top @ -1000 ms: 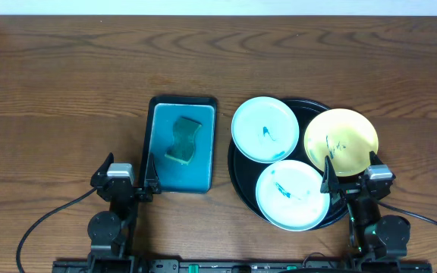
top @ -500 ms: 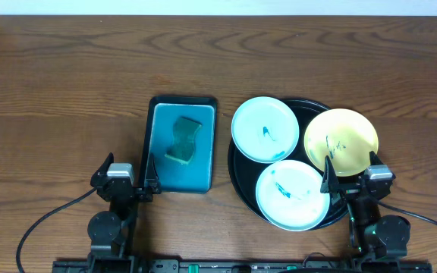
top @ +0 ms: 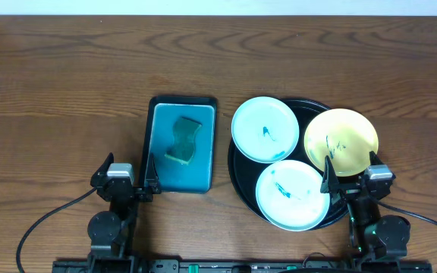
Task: Clean dirty plates on tray and stack at the side
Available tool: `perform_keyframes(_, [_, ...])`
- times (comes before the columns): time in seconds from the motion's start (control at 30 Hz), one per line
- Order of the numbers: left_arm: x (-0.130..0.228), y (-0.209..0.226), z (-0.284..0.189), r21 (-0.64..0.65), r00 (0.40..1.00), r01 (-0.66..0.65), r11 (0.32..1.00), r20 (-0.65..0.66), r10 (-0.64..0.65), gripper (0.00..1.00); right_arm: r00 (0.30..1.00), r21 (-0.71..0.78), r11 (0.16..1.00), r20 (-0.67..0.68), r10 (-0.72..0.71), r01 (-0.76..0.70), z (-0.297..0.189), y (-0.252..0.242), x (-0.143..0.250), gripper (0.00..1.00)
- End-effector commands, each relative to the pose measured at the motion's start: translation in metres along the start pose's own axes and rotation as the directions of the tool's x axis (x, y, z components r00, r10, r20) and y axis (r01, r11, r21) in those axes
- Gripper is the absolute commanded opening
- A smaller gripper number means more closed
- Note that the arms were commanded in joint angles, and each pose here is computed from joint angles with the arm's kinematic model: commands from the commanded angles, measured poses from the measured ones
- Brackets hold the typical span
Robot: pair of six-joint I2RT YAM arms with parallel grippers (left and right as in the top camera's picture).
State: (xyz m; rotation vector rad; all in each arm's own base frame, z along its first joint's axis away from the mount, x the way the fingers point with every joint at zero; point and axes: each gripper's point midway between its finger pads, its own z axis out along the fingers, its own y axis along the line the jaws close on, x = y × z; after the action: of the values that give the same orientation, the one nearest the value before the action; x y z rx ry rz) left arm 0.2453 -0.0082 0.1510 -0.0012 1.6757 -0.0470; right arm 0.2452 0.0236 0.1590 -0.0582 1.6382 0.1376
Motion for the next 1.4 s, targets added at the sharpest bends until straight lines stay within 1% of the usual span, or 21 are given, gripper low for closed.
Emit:
perform_keyframes(0.0, [0.015, 0.007, 0.0, -0.037, 0.998, 0.036, 0.999, -0.05, -0.038, 0.92, 1.0, -0.013, 1.0, -0.006, -0.008, 0.008, 0.0, 0.003, 0.002, 0.99])
perform_keyframes(0.07, [0.016, 0.007, 0.0, -0.045, 0.993, 0.104, 0.993, -0.052, -0.107, 0.92, 1.0, -0.013, 1.0, -0.006, -0.006, 0.006, 0.0, 0.003, 0.002, 0.99])
perform_keyframes(0.1, [0.018, 0.008, 0.001, -0.048, 0.991, 0.116, 0.992, -0.062, -0.119, 0.92, 1.0, -0.012, 1.0, -0.005, 0.018, -0.018, 0.0, 0.003, 0.002, 0.99])
perform_keyframes(0.2, [0.02, 0.008, 0.001, -0.052, 0.99, 0.115, 0.992, -0.082, -0.119, 0.92, 0.999, -0.012, 0.999, -0.007, 0.051, -0.051, 0.0, 0.003, 0.002, 0.99])
perform_keyframes(0.3, [0.01, 0.007, 0.003, -0.057, 0.986, 0.116, 0.992, -0.117, -0.122, 0.92, 0.997, -0.009, 0.997, -0.024, 0.075, -0.075, 0.001, 0.002, 0.005, 0.99])
perform_keyframes(0.43, [0.002, 0.007, 0.005, -0.067, 0.975, 0.112, 0.991, -0.183, -0.123, 0.92, 0.992, 0.008, 0.996, -0.093, 0.087, -0.086, -0.001, 0.001, 0.009, 0.99])
perform_keyframes(0.6, [-0.008, 0.005, 0.012, -0.075, 0.947, 0.105, 0.992, -0.296, -0.123, 0.92, 0.978, 0.036, 0.995, -0.184, 0.096, -0.091, -0.004, -0.001, 0.001, 0.99])
perform_keyframes(0.8, [-0.023, -0.01, 0.022, -0.016, 0.899, 0.129, 0.992, -0.42, -0.123, 0.92, 0.936, 0.067, 0.991, -0.327, 0.131, -0.116, -0.005, -0.001, -0.004, 0.99])
perform_keyframes(0.9, [-0.027, -0.014, 0.023, -0.01, 0.859, 0.137, 0.991, -0.497, -0.124, 0.92, 0.892, 0.099, 0.983, -0.414, 0.18, -0.153, -0.005, -0.001, -0.002, 0.99])
perform_keyframes(0.93, [-0.027, -0.015, 0.02, -0.017, 0.82, 0.139, 0.99, -0.559, -0.125, 0.92, 0.863, 0.113, 0.981, -0.469, 0.19, -0.155, -0.006, -0.001, -0.001, 0.99])
perform_keyframes(1.03, [-0.021, -0.015, 0.008, -0.039, 0.741, 0.135, 0.99, -0.659, -0.127, 0.92, 0.804, 0.133, 0.98, -0.561, 0.195, -0.145, -0.008, -0.001, 0.0, 0.99])
perform_keyframes(1.13, [-0.012, -0.018, -0.006, -0.051, 0.674, 0.158, 0.986, -0.725, -0.145, 0.92, 0.756, 0.12, 0.987, -0.635, 0.158, -0.106, -0.009, -0.001, -0.002, 0.99])
perform_keyframes(1.2, [-0.004, -0.022, -0.016, -0.081, 0.623, 0.203, 0.976, -0.758, -0.193, 0.92, 0.728, 0.111, 0.99, -0.672, 0.139, -0.087, -0.008, -0.001, -0.006, 0.99])
perform_keyframes(1.3, [0.007, -0.025, -0.03, -0.122, 0.556, 0.237, 0.964, -0.797, -0.238, 0.92, 0.713, 0.108, 0.99, -0.687, 0.142, -0.093, -0.004, 0.001, -0.014, 0.99])
perform_keyframes(1.37, [0.012, -0.025, -0.037, -0.133, 0.527, 0.232, 0.964, -0.816, -0.239, 0.92, 0.718, 0.091, 0.99, -0.682, 0.142, -0.109, 0.0, 0.005, -0.019, 0.99])
